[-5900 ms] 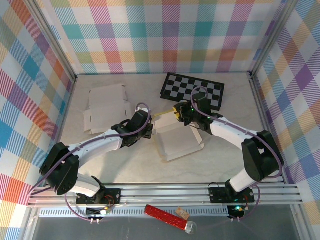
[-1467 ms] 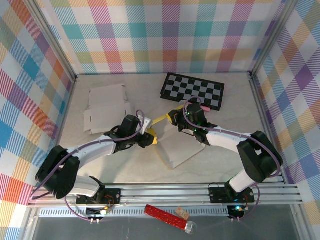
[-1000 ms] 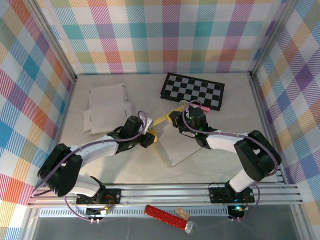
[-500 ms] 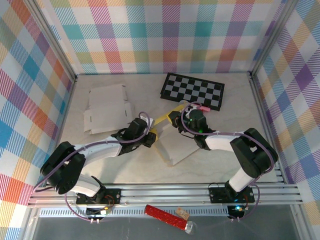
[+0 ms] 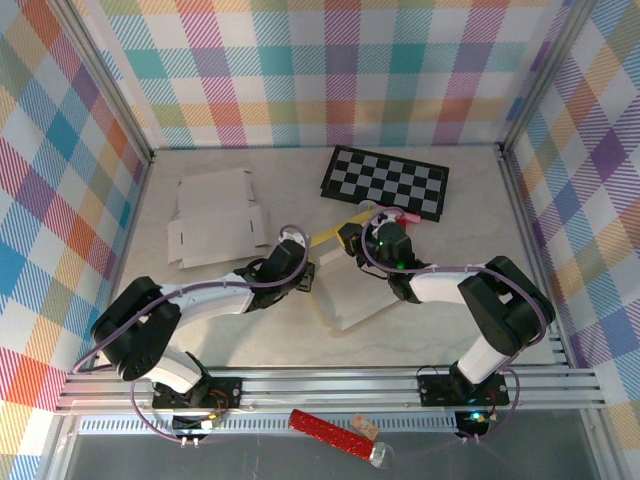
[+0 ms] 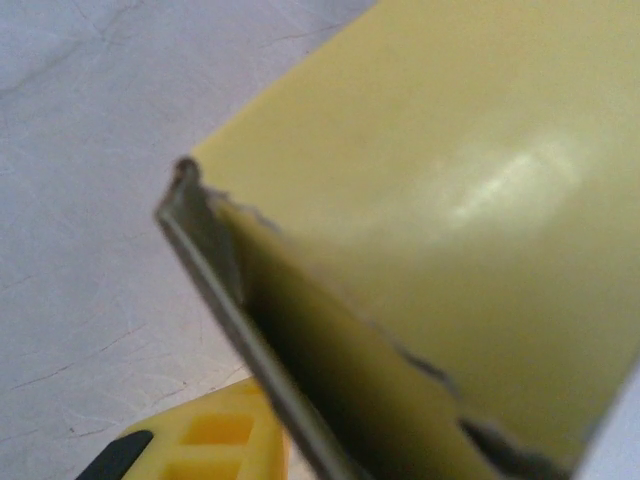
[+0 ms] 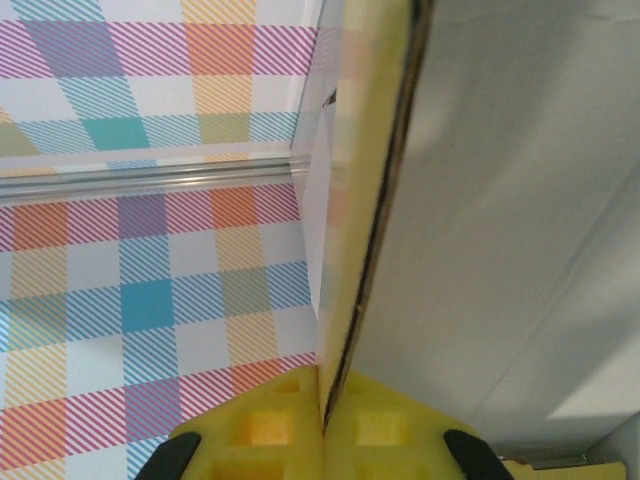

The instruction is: Fold the paper box

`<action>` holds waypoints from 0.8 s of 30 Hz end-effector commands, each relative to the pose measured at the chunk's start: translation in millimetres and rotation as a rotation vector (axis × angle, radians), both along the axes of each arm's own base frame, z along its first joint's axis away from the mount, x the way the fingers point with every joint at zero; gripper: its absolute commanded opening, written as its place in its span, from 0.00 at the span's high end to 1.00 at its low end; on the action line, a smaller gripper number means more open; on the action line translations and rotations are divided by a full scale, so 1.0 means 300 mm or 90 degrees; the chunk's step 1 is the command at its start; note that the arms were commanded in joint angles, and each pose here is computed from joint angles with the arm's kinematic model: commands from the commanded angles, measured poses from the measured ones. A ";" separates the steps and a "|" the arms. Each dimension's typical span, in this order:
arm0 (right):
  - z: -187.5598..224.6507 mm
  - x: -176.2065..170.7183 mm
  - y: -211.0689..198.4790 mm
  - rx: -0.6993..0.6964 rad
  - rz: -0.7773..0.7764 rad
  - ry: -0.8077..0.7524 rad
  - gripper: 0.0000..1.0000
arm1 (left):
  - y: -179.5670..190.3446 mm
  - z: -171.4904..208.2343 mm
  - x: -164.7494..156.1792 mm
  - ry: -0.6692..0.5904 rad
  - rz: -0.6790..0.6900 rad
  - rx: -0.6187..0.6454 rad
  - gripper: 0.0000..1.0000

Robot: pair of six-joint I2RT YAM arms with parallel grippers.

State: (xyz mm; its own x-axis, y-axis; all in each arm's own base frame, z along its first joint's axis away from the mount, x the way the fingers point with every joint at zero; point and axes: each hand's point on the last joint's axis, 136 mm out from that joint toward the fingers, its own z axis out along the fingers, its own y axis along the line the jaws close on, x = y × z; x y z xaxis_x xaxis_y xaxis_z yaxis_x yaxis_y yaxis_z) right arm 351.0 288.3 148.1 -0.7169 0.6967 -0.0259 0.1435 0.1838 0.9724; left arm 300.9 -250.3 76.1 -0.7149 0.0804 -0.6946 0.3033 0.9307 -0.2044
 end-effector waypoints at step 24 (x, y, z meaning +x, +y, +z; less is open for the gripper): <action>-0.047 -0.073 0.057 -0.007 0.045 0.046 1.00 | -0.054 0.057 0.076 -0.050 0.136 0.045 1.00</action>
State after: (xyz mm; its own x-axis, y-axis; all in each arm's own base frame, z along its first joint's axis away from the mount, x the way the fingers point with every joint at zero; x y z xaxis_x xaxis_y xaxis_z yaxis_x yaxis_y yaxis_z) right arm 357.5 282.4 150.6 -0.6759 0.7364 -0.0294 0.1449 0.1718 0.9744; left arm 313.0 -252.9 76.1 -0.7030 0.0392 -0.7101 0.1354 0.9876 -0.0795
